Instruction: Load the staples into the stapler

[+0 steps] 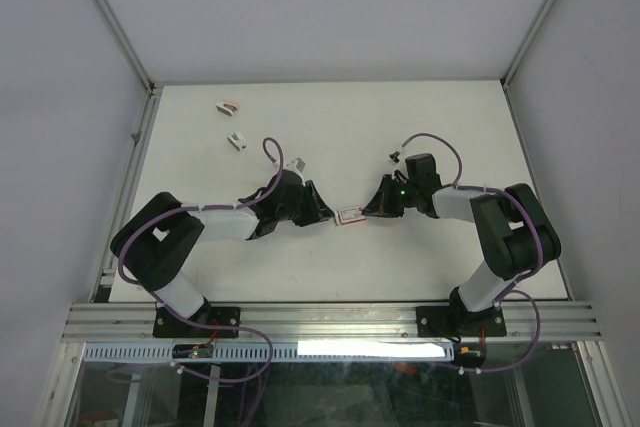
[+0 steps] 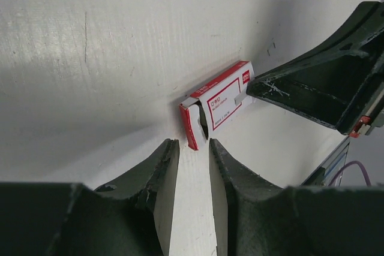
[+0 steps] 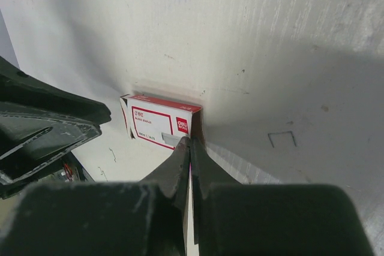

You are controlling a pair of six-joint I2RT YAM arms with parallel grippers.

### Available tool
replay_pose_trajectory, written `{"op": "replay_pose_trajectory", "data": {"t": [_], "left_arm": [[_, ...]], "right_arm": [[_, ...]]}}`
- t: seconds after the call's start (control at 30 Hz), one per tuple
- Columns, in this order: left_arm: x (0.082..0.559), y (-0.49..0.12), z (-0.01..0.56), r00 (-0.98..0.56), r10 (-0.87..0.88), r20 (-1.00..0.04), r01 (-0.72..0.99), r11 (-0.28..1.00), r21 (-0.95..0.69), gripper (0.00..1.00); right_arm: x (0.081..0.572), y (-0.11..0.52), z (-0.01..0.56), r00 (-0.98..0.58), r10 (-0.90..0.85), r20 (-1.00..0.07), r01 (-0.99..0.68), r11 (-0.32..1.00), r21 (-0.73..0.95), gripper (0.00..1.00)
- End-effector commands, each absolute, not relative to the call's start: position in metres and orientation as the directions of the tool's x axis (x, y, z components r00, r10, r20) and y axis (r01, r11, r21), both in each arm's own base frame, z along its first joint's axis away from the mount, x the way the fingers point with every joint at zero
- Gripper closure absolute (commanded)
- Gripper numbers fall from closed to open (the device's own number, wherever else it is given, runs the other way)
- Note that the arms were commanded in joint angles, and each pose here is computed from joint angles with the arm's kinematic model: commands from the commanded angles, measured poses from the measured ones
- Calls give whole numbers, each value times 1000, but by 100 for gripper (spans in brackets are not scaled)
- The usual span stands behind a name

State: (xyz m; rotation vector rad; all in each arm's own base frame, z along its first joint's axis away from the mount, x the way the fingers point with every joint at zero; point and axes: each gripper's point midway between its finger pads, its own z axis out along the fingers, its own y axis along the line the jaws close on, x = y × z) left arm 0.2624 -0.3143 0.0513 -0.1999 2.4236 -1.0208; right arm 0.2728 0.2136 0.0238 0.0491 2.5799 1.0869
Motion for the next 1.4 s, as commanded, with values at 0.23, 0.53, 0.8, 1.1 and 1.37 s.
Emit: {"op": "replay_pose_trajectory", "data": {"t": [0.23,0.53,0.8,1.1,1.37], "left_arm": [[276,-334,55,-869,-322,-375,76,663,-744,74],[277,-340,47,-883,-306,-355,68,666,-743,80],[276,-339,40,-886,-302,-351,60,677,-734,87],[277,-336,27,-888,-302,-347,43,698,-715,97],[285,-326,29,-862,-314,-399,45,735,-677,100]], "right_arm": [[285,213,34,-922,169,-348,-133,707,695,100],[286,214,34,-923,167,-346,-134,704,697,100],[286,214,34,-923,168,-346,-133,704,698,100],[287,213,38,-915,170,-367,-148,705,694,100],[291,205,41,-904,201,-379,-112,743,660,100]]}}
